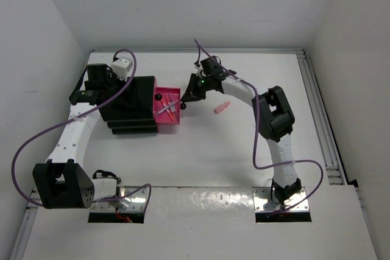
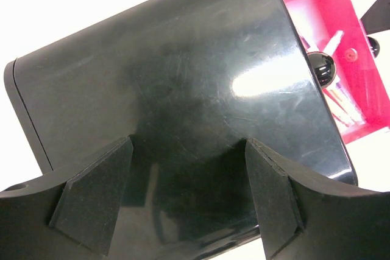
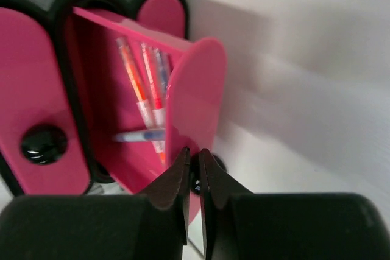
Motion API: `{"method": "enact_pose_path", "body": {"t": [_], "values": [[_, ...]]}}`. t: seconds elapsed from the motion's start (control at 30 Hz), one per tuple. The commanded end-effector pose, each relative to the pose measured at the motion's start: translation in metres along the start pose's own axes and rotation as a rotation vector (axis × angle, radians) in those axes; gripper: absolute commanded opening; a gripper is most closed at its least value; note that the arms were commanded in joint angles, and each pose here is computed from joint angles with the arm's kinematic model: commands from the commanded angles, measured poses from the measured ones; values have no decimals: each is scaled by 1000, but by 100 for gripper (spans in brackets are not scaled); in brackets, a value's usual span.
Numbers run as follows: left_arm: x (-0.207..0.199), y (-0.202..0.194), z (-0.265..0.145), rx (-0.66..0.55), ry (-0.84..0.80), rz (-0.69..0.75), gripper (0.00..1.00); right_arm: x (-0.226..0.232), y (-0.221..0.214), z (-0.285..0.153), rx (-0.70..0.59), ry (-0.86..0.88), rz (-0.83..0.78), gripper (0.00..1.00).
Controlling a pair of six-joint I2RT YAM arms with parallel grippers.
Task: Sort the stationery into containers
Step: Close the drawer in the storage box.
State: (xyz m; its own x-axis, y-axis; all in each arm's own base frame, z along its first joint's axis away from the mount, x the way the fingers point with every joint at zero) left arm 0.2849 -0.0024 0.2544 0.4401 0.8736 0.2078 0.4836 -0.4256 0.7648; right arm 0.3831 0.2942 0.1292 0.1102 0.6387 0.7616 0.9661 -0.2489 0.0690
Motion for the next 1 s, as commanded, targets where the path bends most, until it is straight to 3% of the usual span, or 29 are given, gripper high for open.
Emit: {"method": "enact_pose_path", "body": {"t": [0.0,0.97], "values": [[-7,-20,-1,79,-35,-21,81,25,4,0,3,100,-21,12],[-10,-28,3,104,-53,-11,81,77,-18,56,61,242,-66,20]]}}
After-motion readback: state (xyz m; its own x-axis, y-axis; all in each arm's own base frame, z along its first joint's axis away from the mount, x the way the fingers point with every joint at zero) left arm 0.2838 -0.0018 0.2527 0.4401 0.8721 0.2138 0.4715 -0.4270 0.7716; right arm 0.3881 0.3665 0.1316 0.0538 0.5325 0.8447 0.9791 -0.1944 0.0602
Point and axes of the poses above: each gripper's point midway between its finger pads, its own z axis out along the fingers, its own x axis along the line the jaws close on, y = z × x, the point moved 9 cm from there along -z, back along the fingers, and after that the axes turned 13 degrees about z, right-handed, at the moved point
